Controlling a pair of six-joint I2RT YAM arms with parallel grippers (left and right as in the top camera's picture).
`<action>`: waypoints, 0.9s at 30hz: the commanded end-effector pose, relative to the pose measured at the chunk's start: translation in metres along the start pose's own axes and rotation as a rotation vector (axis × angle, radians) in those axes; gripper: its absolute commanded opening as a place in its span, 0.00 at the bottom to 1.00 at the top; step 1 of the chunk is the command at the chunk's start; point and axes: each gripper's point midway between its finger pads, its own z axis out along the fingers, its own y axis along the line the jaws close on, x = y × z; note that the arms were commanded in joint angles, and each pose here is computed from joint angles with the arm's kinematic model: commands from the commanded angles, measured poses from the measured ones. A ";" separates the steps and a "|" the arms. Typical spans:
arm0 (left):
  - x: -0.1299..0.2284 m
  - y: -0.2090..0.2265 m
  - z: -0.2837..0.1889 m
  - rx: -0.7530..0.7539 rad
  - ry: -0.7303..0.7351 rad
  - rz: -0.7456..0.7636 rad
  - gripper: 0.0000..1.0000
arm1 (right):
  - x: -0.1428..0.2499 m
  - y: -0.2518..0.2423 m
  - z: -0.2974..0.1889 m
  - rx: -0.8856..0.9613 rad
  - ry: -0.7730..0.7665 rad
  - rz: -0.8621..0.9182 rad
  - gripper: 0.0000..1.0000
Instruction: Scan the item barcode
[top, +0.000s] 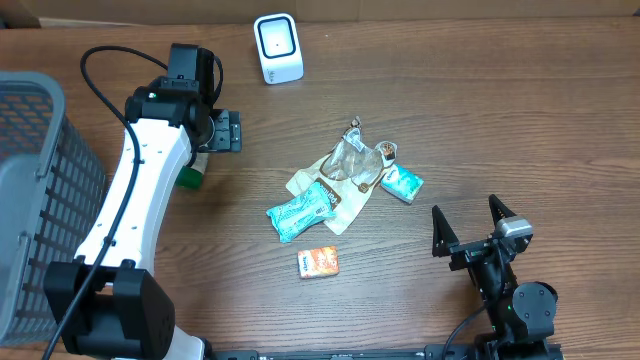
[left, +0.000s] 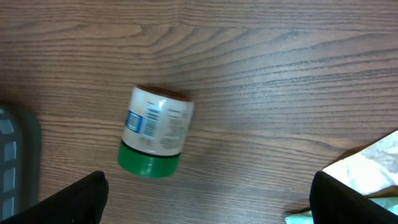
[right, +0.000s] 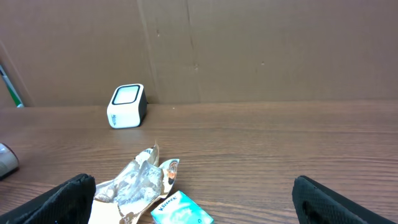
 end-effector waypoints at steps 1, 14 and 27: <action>-0.005 0.003 -0.001 -0.006 -0.016 0.017 0.91 | 0.002 -0.002 0.000 0.006 -0.003 0.002 1.00; -0.011 0.002 -0.001 -0.004 -0.040 0.086 0.93 | 0.002 -0.002 0.000 0.005 -0.003 0.002 1.00; -0.012 0.009 0.001 0.004 -0.036 0.120 0.97 | 0.002 -0.002 0.000 0.005 -0.003 0.002 1.00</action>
